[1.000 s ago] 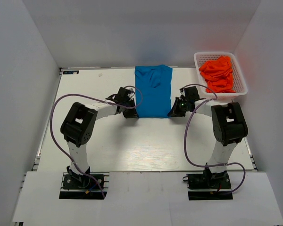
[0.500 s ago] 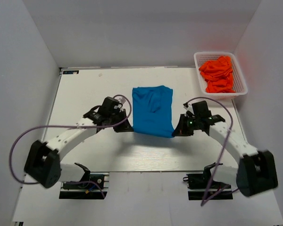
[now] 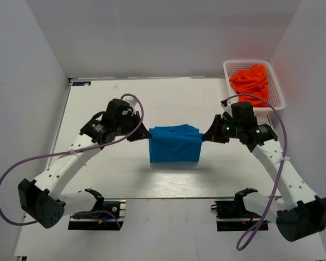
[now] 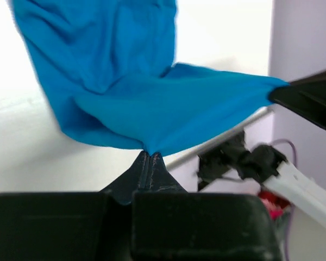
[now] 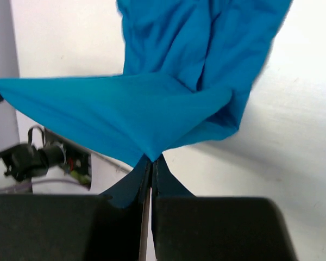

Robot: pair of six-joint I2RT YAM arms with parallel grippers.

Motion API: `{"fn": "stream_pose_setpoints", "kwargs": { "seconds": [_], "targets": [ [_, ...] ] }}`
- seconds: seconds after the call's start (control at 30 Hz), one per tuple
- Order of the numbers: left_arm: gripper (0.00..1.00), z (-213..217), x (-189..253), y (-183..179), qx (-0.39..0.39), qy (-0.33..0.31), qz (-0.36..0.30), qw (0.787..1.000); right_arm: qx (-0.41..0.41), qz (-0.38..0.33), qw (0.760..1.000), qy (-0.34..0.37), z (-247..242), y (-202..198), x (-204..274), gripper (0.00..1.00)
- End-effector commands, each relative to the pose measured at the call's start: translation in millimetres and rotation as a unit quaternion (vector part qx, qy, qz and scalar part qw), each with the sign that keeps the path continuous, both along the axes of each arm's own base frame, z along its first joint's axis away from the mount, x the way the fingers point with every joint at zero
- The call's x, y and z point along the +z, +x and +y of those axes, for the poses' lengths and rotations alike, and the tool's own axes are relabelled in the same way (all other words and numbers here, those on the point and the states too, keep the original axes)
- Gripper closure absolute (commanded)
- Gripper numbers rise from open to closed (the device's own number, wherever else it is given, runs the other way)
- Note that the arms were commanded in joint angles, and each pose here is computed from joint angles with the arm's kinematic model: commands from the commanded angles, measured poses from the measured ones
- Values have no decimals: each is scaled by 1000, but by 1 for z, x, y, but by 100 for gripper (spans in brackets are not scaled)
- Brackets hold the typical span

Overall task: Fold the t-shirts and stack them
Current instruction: Fold the long partially folded tshirt into a neat square

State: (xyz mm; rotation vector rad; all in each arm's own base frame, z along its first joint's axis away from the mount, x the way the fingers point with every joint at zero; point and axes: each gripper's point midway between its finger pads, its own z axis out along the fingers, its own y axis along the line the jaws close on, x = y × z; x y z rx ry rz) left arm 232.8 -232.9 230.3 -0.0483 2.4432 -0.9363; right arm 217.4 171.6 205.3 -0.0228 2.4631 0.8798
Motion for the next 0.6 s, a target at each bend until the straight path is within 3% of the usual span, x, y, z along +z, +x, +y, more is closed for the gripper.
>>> {"fn": "stream_pose_setpoints", "kwargs": {
  "seconds": [0.0,0.3,0.57],
  "targets": [
    [100,16,-1,32,55,48,-30,997,-58,-4,997,-44,-15,31,-3,100],
    [100,27,-27,119,171,140,-32,975,-90,6,994,-61,-9,95,-20,100],
    [100,39,-65,153,206,195,16,959,-62,38,996,-53,10,145,-52,100]
  ]
}}
